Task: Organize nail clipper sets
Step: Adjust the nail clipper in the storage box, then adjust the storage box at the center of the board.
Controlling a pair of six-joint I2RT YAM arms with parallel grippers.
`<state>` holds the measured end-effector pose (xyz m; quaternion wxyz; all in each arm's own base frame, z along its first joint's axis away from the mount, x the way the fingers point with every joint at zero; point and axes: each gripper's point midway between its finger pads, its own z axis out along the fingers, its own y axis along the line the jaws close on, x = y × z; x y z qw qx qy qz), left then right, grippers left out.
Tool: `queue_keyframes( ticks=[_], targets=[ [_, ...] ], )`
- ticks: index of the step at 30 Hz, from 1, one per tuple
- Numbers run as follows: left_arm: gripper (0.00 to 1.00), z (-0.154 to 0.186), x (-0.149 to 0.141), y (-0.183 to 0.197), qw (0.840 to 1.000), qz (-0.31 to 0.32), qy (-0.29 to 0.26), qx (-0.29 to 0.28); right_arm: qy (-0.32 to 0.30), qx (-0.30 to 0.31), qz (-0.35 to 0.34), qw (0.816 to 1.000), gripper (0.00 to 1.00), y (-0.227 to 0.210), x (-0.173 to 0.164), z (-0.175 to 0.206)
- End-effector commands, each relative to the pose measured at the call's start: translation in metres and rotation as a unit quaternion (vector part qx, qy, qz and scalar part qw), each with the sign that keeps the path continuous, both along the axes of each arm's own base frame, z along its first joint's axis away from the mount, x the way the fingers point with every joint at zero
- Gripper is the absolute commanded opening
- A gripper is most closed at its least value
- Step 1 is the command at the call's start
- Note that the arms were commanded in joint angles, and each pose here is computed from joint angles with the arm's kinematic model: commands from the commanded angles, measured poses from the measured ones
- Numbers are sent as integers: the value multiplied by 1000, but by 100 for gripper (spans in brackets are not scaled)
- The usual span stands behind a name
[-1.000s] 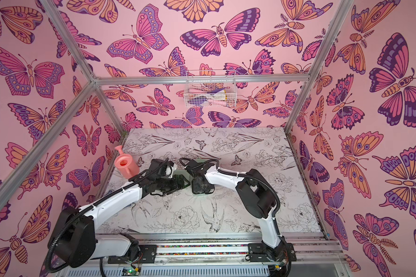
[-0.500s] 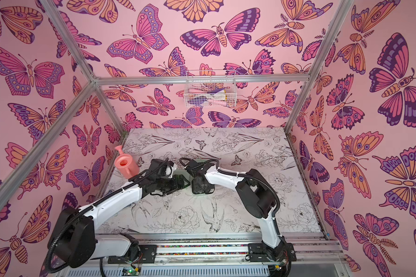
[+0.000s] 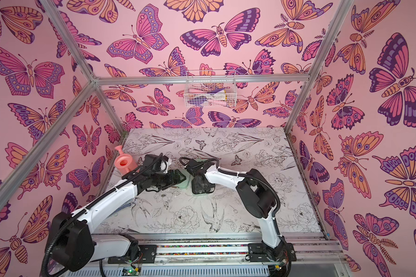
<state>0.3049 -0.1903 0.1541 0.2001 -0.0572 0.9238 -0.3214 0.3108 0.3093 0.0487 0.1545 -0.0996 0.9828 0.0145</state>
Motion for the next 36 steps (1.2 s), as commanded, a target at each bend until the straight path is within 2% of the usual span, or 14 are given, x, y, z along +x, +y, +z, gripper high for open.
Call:
queue_keyframes(
  ticks=[1, 2, 3, 4, 8, 10, 15, 18, 24, 30, 36],
  targets=[
    [81, 15, 25, 9, 1000, 8, -21, 10, -51, 13, 7, 999, 8, -4, 11, 60],
    [82, 19, 33, 10, 1000, 11, -27, 11, -52, 22, 5, 998, 10, -5, 7, 65],
    [84, 21, 43, 11, 999, 13, -31, 14, -49, 35, 2, 998, 16, -8, 1, 68],
    [86, 23, 52, 11, 999, 14, -34, 14, -42, 50, -6, 998, 26, -11, -7, 69],
    [88, 17, 87, 9, 1000, 11, -22, 5, -8, 139, -65, 988, 44, -22, -39, 55],
    [88, 8, 103, 1, 1000, -3, -12, -4, 3, 204, -105, 973, 52, -22, -50, 46],
    [85, -14, 133, -21, 998, -47, 7, -30, -2, 365, -173, 915, 61, -1, -50, 47],
    [85, -29, 148, -29, 997, -67, 10, -37, 2, 414, -198, 889, 67, 13, -46, 40],
    [84, -57, 170, -28, 998, -63, 17, -17, 25, 443, -243, 862, 70, 29, -39, 12],
    [83, -74, 181, -28, 997, -67, 25, -18, 29, 426, -269, 863, 70, 25, -36, -10],
    [83, -72, 182, -29, 997, -73, 16, -21, 14, 403, -286, 870, 70, 9, -26, -20]
  ],
)
